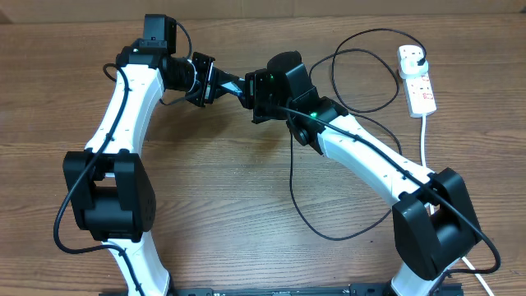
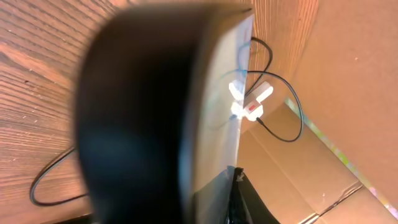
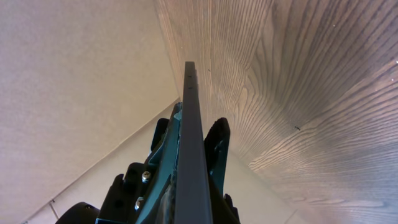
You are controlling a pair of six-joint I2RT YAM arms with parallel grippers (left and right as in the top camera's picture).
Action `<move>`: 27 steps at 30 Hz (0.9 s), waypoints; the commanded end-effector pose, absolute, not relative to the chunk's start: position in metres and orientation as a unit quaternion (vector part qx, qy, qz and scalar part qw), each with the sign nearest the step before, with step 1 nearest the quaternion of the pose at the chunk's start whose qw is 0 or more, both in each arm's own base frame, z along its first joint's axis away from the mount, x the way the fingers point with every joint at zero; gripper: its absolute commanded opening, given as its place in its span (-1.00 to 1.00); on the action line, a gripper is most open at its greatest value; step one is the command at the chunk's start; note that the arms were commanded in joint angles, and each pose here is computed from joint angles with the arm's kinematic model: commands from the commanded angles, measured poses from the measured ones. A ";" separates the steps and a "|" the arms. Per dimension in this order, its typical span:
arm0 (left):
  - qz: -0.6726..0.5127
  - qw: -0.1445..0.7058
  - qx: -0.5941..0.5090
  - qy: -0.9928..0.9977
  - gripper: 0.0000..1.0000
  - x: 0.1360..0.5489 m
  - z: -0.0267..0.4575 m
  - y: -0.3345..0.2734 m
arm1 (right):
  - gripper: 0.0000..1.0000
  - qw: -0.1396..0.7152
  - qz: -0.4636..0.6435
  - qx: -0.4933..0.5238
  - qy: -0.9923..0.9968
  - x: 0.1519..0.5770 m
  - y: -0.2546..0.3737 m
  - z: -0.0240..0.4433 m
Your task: Plug charger to phone and switch on socket
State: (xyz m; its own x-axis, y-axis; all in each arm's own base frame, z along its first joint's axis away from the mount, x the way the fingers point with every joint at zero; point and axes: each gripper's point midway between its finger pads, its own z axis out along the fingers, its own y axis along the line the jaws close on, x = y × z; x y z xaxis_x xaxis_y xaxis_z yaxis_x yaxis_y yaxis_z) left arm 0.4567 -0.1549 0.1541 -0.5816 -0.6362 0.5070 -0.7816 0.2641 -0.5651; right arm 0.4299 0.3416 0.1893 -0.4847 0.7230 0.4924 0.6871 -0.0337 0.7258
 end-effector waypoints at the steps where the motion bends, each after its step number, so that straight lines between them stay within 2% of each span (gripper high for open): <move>1: 0.347 0.065 0.478 -0.804 -0.92 0.457 0.127 -0.143 | -0.93 0.023 0.567 0.449 0.690 0.424 0.354 0.243; 10: 0.339 0.058 0.482 -0.806 -0.92 0.458 0.125 -0.140 | -0.93 0.003 0.606 0.437 0.665 0.425 0.363 0.265; 23: 0.339 0.057 0.482 -0.806 -0.92 0.458 0.125 -0.140 | -0.92 -0.004 0.606 0.426 0.672 0.421 0.365 0.265; 27: 0.340 0.052 0.469 -0.813 -0.92 0.458 0.125 -0.140 | -0.77 0.004 0.606 0.416 0.678 0.421 0.365 0.266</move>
State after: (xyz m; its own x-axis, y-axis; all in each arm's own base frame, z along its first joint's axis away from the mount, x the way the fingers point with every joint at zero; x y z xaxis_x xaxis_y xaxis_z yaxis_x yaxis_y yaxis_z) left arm 0.4615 -0.1490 0.1574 -0.5765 -0.6720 0.4649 -0.7748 0.2689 -0.5722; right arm 0.4333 0.3474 0.1949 -0.4743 0.6789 0.5605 0.6987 -0.0971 0.7088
